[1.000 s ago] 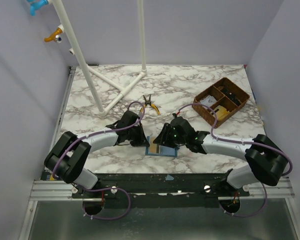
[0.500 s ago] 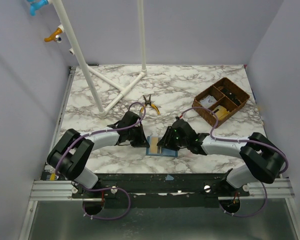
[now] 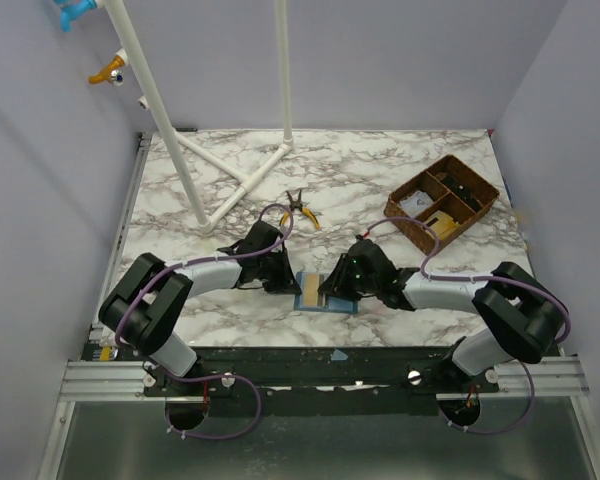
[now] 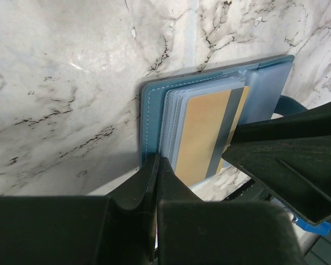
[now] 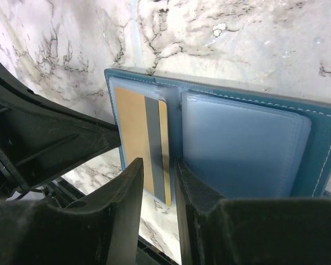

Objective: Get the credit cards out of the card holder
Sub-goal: Remove the credit card from the card holder.

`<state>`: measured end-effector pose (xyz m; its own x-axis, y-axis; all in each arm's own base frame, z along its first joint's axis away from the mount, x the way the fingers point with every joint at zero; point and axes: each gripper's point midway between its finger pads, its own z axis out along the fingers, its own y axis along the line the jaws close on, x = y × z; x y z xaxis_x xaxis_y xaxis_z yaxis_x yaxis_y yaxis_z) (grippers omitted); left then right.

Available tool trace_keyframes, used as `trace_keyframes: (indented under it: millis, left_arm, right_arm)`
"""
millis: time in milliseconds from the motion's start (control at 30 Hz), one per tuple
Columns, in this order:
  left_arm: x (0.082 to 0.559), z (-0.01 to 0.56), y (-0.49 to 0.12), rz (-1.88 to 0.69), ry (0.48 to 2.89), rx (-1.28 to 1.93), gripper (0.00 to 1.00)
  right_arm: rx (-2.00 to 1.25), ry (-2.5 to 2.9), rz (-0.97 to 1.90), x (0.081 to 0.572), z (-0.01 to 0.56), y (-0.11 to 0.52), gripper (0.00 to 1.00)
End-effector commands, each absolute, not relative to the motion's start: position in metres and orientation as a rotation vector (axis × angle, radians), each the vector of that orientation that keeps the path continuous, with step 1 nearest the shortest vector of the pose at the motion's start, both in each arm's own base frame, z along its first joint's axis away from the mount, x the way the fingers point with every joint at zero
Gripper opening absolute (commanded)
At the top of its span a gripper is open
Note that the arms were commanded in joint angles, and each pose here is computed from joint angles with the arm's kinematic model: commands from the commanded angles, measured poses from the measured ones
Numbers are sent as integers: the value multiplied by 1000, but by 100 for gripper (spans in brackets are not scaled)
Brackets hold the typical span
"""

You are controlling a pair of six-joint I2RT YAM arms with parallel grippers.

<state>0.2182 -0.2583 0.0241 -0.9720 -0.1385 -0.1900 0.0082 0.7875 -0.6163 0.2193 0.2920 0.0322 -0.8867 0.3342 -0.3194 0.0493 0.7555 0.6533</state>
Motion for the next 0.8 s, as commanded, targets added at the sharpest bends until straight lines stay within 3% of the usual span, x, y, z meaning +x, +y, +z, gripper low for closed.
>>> trace_keyframes:
  millis: [0,533,767]
  left_arm:
    - [217,13,-252,-890,2793,-113,0]
    - [217,10,-251,-873,2810,-110,0]
    - [216,9,-251,-877,2810,-109,0]
  right_arm:
    - [305,2527,982,217,29,291,31]
    - [356,2465,1181,216,37,293,13]
    - [341,2470,1188,216,36,295,13]
